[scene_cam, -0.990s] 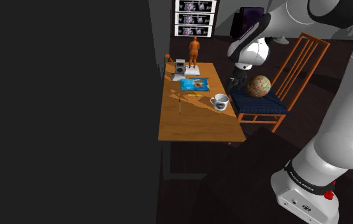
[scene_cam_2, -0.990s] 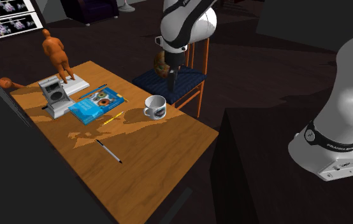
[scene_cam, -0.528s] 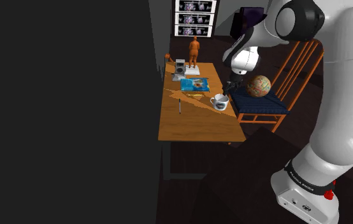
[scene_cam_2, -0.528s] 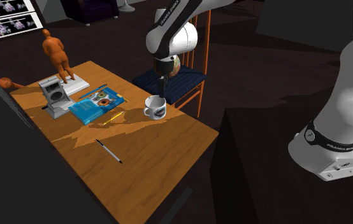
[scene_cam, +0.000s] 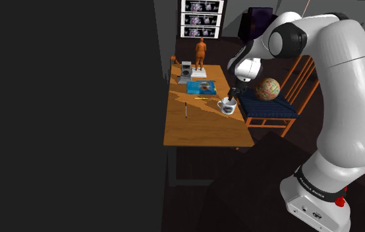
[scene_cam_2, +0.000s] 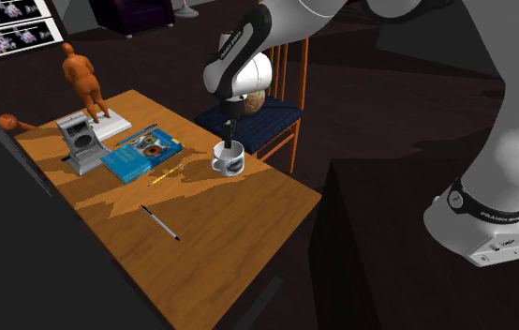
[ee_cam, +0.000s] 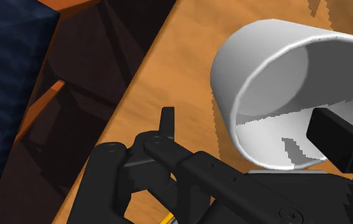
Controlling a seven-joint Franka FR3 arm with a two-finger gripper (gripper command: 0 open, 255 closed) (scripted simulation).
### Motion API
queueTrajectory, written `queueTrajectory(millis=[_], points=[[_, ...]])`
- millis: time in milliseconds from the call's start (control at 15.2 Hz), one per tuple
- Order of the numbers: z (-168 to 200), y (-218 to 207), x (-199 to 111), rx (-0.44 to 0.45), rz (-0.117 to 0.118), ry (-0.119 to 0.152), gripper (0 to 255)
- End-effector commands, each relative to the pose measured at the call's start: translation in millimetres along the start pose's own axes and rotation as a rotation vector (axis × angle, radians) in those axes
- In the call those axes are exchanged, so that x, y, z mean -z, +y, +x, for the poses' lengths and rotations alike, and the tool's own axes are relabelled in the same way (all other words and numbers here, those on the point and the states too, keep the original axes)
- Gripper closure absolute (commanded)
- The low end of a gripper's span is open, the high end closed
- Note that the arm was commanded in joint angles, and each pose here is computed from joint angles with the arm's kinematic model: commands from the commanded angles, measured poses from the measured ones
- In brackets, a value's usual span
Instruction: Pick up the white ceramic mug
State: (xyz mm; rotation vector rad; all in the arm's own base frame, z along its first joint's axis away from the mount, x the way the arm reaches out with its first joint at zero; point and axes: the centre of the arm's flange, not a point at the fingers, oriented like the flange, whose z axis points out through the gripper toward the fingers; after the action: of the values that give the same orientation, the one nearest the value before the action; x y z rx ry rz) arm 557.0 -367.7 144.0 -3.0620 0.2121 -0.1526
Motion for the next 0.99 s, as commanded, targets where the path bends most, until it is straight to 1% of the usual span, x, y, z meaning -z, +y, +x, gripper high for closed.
queueTrajectory(millis=[0,264,396,462,924], points=[[1,2,-11,0.0,0.0,0.001,0],[-2,4,-35,0.0,0.0,0.001,0],[-2,4,-35,0.0,0.0,0.001,0],[-2,4,-35,0.0,0.0,0.001,255],[-1,5,-35,0.0,0.0,0.001,255]])
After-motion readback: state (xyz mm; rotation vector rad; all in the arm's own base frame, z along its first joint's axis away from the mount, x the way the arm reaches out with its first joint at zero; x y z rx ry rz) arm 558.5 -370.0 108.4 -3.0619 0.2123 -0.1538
